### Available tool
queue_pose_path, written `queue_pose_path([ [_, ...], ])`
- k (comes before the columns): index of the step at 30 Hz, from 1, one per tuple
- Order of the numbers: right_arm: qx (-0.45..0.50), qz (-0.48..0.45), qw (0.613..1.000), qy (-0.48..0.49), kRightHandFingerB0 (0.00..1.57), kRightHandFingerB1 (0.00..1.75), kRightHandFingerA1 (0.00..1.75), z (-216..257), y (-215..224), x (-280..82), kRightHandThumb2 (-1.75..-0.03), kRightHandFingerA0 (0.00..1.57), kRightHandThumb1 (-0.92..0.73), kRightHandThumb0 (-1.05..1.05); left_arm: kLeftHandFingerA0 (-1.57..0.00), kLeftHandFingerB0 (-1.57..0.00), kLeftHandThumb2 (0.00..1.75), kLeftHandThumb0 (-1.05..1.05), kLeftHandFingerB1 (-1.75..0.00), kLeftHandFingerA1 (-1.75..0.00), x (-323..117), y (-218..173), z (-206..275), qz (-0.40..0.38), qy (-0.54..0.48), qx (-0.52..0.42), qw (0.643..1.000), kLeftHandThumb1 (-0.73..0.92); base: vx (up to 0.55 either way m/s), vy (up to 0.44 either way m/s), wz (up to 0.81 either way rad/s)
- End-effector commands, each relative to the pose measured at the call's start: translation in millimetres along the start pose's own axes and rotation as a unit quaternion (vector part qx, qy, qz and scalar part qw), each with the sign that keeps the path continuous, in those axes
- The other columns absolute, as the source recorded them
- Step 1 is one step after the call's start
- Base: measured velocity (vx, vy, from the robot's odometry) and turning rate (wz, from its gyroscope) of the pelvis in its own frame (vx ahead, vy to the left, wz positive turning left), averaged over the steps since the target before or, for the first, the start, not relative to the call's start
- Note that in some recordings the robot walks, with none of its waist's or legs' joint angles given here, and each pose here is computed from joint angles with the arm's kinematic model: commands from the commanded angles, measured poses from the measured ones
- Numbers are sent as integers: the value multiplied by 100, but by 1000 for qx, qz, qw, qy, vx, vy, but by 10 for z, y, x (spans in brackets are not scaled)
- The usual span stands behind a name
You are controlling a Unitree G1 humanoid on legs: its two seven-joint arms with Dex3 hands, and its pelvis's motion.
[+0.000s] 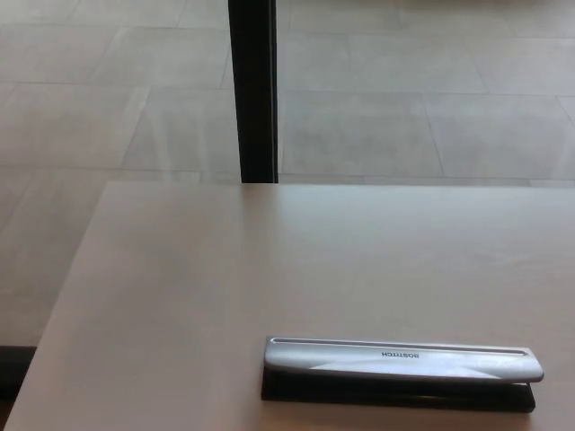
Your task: A hole pucnch is kept on the middle on the desk infront of the robot and the robot uses both its hands as fists to press on it and use it
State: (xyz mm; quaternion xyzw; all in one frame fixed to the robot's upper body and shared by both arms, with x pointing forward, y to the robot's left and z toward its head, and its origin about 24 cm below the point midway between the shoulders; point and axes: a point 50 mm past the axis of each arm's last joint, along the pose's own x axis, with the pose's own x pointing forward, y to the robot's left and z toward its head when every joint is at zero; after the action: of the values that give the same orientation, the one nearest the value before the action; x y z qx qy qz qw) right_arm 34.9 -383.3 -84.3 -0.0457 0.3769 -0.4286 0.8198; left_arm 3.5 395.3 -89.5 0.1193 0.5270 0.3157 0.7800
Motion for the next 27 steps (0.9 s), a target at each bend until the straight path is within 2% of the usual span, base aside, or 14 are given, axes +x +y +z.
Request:
queue_pose_path([
  [1,219,-141,964,-47,61,53,73,493,-470,165,-61,83,-70,-49,-96,-66,101,-45,-79,-87,44,326,287,77,-27,-263,961,31,0,0,0],
  [5,293,-163,937,-103,42,48,78,960,-690,231,-61,81,-72,-46,-101,-53,104,-50,-75,-91,30,524,604,98,-87,-278,952,41,0,0,0],
  [7,307,-164,930,-121,42,46,82,1117,-748,243,-61,77,-72,-49,-107,-68,104,-53,-81,-94,20,598,757,108,-104,-275,950,40,0,0,0],
  [8,326,-179,915,-156,48,45,80,1514,-887,231,-62,87,-76,-48,-117,-75,79,-58,-73,-91,-33,742,1156,128,-160,-321,925,44,0,0,0],
  [11,371,-171,891,-200,51,51,90,1862,-986,189,-65,91,-78,-42,-120,-94,83,-65,-77,-104,-147,865,1547,127,-237,-338,902,45,0,0,0],
  [13,393,-160,873,-241,70,75,115,2158,-1041,112,-109,103,-55,-30,-121,-105,75,-70,-64,-112,-252,950,1871,138,-277,-351,884,50,0,0,0],
  [17,426,-167,824,-333,88,105,163,2676,-1074,-96,-116,107,-53,-21,-128,-125,97,-74,-78,-140,-666,1029,2582,115,-420,-439,786,37,0,0,0],
  [18,450,-147,802,-364,87,107,139,2881,-1058,-194,-120,133,-56,-31,-132,-129,102,-96,-95,-130,-980,969,2882,124,-491,-481,716,35,0,0,0],
  [21,452,-103,782,-416,77,124,175,3117,-948,-385,-106,109,-61,-35,-129,-102,93,-80,-88,-123,-1490,847,3247,108,-547,-495,667,43,0,0,0],
  [22,453,-73,770,-443,79,114,173,3207,-839,-510,-93,125,-57,-46,-109,-97,89,-55,-113,-158,-1753,740,3401,87,-579,-492,644,49,0,0,0],
  [24,446,-28,753,-484,84,111,166,3322,-658,-702,-97,130,-53,-43,-128,-84,104,-47,-103,-136,-2111,542,3571,57,-633,-474,610,48,0,0,0],
  [25,447,-1,744,-497,86,105,138,3371,-559,-793,-110,128,-54,-48,-103,-73,84,-34,-134,-175,-2244,426,3633,29,-641,-486,594,60,0,0,0],
  [26,447,-1,744,-497,86,105,138,3370,-558,-794,-110,128,-54,-48,-103,-73,84,-34,-134,-175,-2244,426,3632,29,-641,-486,594,60,0,0,0],
  [27,442,12,741,-505,83,119,175,3384,-478,-862,-98,110,-53,-42,-99,-70,83,-27,-137,-175,-2338,346,3652,8,-656,-482,581,65,0,0,0],
])
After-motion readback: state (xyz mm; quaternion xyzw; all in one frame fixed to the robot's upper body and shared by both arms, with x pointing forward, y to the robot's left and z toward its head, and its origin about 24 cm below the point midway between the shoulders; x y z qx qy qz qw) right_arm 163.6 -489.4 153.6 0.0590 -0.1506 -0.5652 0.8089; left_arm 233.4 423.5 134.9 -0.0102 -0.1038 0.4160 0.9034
